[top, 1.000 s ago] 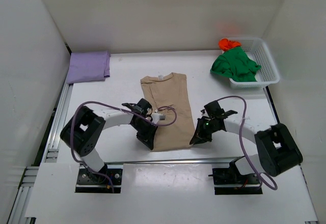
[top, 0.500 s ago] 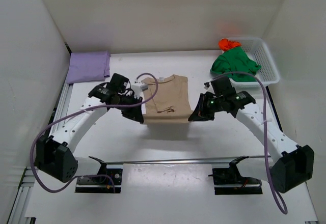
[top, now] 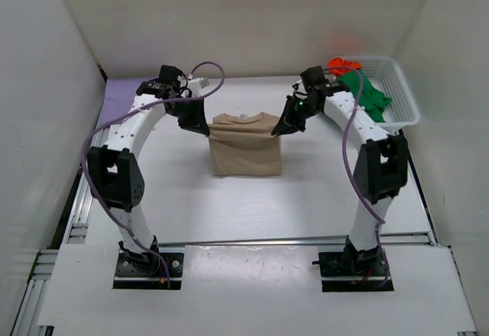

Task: Fold and stack the t-shirts
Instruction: Fold the long partially folded tshirt into a neat square

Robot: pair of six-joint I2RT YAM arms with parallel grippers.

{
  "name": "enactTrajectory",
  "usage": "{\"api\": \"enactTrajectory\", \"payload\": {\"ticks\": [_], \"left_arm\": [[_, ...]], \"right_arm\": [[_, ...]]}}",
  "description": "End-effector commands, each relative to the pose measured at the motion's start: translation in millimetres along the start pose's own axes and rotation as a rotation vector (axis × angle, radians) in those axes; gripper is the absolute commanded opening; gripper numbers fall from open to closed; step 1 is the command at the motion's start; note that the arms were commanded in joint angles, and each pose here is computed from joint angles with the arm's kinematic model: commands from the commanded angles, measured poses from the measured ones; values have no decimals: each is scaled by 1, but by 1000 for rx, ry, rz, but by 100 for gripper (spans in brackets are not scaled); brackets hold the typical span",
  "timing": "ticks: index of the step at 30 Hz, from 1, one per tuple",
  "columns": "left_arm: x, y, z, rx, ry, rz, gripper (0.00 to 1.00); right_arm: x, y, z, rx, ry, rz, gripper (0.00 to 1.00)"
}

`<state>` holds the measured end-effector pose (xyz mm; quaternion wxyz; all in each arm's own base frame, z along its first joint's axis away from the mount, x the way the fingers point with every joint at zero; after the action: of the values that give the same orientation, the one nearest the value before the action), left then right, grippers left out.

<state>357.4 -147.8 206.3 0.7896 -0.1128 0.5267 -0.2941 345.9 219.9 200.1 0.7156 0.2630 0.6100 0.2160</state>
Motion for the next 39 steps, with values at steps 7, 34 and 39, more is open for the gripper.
{"api": "enactTrajectory", "payload": {"ticks": [7, 34, 39], "left_arm": [[10, 37, 39, -50, -29, -10, 10], [25, 133, 120, -32, -247, 213, 86], [53, 106, 106, -26, -176, -7, 97]], "right_arm": [[5, -19, 70, 110, -37, 29, 0], [28, -43, 170, 39, -436, 16, 56], [45, -48, 165, -28, -404, -16, 60]]}}
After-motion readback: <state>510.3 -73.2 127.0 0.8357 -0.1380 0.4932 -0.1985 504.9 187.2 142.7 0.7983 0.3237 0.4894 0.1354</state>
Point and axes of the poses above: each gripper's point midway between its finger pads, its own x axis out along the fingers, its own y axis along the line the jaws close on, z = x × y, the point moved 4 cm from there along -x, back along the fingers, and after that the axes turned 3 degrees about -x, right-handed, at the moved point
